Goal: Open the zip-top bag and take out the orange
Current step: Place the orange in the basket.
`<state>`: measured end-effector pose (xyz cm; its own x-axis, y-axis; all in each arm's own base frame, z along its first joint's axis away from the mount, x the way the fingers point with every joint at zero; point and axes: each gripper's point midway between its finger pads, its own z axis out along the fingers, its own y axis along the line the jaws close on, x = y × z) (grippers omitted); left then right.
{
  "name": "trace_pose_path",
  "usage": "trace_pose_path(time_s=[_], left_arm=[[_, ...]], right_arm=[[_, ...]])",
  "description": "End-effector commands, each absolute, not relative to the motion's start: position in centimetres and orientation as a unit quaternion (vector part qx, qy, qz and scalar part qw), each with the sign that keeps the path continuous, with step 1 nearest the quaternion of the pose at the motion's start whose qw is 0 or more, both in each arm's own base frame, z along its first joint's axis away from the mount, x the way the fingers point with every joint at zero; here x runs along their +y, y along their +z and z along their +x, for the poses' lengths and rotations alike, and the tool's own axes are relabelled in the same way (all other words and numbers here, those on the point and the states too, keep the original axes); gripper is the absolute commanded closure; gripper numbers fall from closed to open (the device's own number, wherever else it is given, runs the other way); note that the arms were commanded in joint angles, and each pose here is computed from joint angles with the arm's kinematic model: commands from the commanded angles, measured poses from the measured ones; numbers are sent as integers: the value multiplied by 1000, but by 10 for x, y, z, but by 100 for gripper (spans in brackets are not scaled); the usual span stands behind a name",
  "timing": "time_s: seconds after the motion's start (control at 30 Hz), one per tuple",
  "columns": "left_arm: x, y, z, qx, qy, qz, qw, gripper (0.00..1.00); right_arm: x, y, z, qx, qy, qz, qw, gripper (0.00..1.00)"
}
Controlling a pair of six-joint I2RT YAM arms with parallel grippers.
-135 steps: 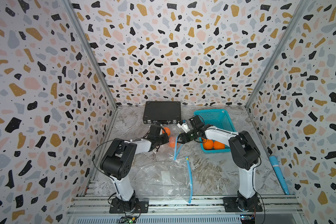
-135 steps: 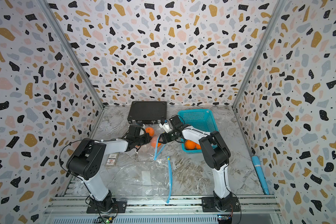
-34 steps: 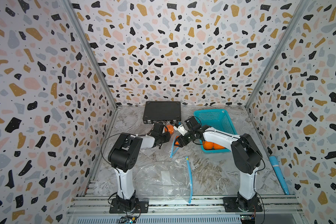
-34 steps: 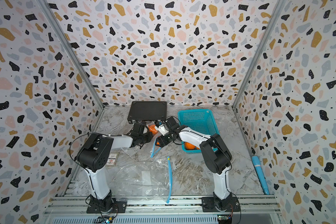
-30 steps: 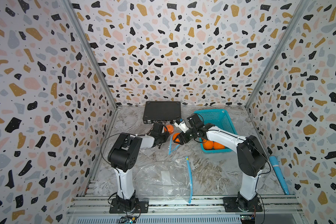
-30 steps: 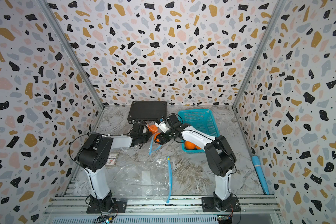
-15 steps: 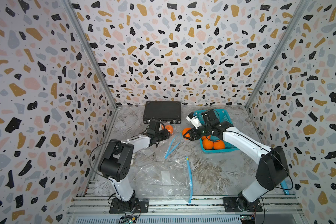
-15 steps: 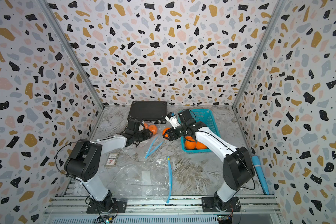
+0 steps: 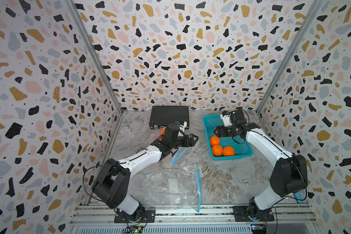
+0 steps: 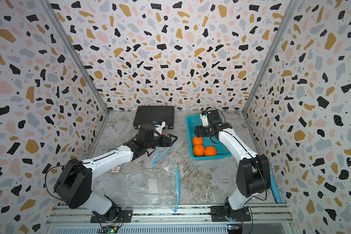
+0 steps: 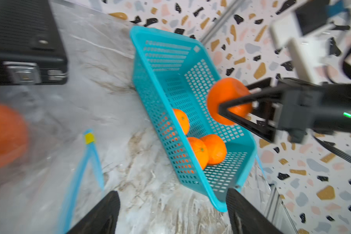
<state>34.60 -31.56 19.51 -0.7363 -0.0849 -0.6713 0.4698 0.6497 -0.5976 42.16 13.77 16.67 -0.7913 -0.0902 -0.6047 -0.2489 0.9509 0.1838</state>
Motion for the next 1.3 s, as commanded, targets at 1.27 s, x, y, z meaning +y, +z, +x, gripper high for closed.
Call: trace_pose_path(time_s=[1.27], left_arm=[[-261,214,356,848,-325,87,409,15]], right_arm=[[138,198,442,876,199,-47,437,1]])
